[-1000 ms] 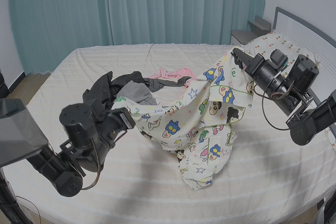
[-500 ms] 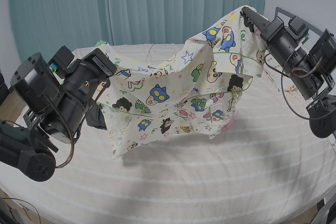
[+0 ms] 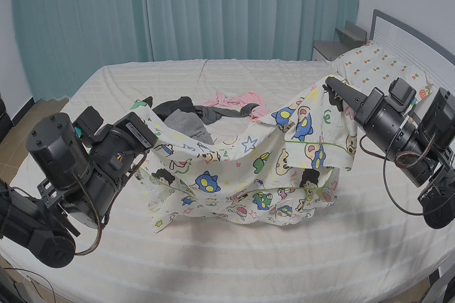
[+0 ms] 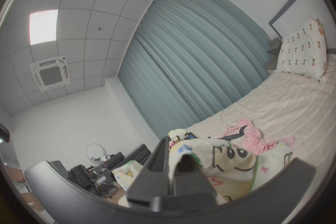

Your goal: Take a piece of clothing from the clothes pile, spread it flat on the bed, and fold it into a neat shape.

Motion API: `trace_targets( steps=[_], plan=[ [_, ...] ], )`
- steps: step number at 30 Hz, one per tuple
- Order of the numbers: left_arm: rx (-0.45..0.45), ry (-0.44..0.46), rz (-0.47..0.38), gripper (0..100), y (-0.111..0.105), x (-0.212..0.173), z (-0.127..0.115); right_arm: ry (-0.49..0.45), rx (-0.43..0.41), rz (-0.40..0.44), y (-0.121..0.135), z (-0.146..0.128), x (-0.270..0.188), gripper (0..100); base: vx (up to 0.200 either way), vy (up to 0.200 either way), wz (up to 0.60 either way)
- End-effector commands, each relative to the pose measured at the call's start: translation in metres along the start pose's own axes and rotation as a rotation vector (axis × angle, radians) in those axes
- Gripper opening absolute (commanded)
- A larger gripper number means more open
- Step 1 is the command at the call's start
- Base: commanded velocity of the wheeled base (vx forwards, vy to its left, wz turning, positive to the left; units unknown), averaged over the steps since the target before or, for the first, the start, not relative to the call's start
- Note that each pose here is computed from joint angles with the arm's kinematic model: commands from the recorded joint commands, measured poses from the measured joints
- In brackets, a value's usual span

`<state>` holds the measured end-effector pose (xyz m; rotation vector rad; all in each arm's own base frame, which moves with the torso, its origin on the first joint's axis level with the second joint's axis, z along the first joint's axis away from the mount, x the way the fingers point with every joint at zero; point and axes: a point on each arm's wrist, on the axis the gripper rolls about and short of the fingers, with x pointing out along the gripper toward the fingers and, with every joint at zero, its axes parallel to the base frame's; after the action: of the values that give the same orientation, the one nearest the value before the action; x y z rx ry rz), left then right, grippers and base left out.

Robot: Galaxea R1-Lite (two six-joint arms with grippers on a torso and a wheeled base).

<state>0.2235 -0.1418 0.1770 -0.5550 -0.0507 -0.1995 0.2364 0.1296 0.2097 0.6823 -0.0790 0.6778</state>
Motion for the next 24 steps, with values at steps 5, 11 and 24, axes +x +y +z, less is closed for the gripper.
trace_targets(
  steps=[5,11,24],
  plan=[
    [0.006,0.047,-0.014,0,-0.003,-0.007,-0.011,0.021,0.025,0.010,0.001,-0.009,-0.002,0,-0.040,0.000,0.00],
    [0.003,0.042,-0.016,0,-0.003,-0.008,-0.009,0.004,0.025,0.029,0.007,-0.004,-0.005,0,-0.200,0.000,0.00],
    [-0.008,0.022,-0.033,0,-0.004,-0.021,0.002,-0.018,0.026,0.072,0.020,0.004,-0.011,0,-0.077,0.000,0.00]
  ],
)
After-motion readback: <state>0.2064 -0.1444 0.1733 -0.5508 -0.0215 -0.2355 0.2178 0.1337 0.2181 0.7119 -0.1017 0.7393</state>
